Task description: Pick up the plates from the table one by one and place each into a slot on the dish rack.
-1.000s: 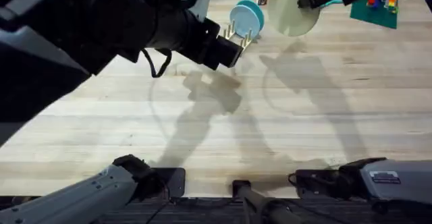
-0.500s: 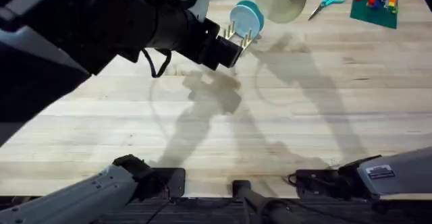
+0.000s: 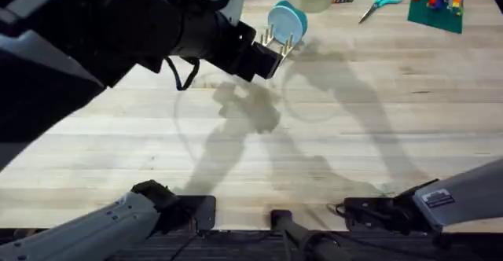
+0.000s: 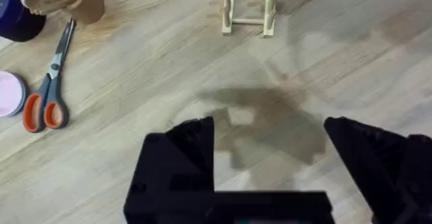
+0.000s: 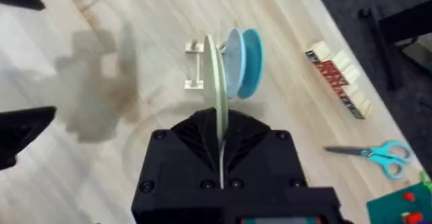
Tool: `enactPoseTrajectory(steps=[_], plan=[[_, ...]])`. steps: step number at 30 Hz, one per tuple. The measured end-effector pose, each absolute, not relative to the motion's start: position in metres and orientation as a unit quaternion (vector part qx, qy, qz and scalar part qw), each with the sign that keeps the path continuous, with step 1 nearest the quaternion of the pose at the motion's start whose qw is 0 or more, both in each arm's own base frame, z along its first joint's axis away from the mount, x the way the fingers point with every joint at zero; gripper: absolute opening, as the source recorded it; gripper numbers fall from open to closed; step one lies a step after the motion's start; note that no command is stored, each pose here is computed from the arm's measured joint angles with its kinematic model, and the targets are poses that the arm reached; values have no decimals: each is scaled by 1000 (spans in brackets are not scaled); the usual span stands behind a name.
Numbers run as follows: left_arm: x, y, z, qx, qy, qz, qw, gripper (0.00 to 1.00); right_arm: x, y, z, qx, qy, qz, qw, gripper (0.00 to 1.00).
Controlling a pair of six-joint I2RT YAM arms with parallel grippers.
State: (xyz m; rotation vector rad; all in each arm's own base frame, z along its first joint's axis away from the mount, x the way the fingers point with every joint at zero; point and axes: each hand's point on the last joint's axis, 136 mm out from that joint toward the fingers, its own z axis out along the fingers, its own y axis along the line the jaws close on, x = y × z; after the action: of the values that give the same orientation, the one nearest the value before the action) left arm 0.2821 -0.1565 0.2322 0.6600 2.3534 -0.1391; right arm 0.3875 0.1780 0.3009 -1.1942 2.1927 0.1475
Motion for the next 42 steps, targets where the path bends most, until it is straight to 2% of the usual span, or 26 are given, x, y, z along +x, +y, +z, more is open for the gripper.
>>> enactPoseTrajectory(steps=[8,19,42], plan=[[282,-157,232,254,904,-54,340,993,414,172,301,-445,829,9,339,29],[282,-157,232,254,904,-53,340,993,437,175,270,-448,836,-5,317,29],[282,-156,232,254,904,-53,340,993,433,181,260,-455,838,6,300,29]])
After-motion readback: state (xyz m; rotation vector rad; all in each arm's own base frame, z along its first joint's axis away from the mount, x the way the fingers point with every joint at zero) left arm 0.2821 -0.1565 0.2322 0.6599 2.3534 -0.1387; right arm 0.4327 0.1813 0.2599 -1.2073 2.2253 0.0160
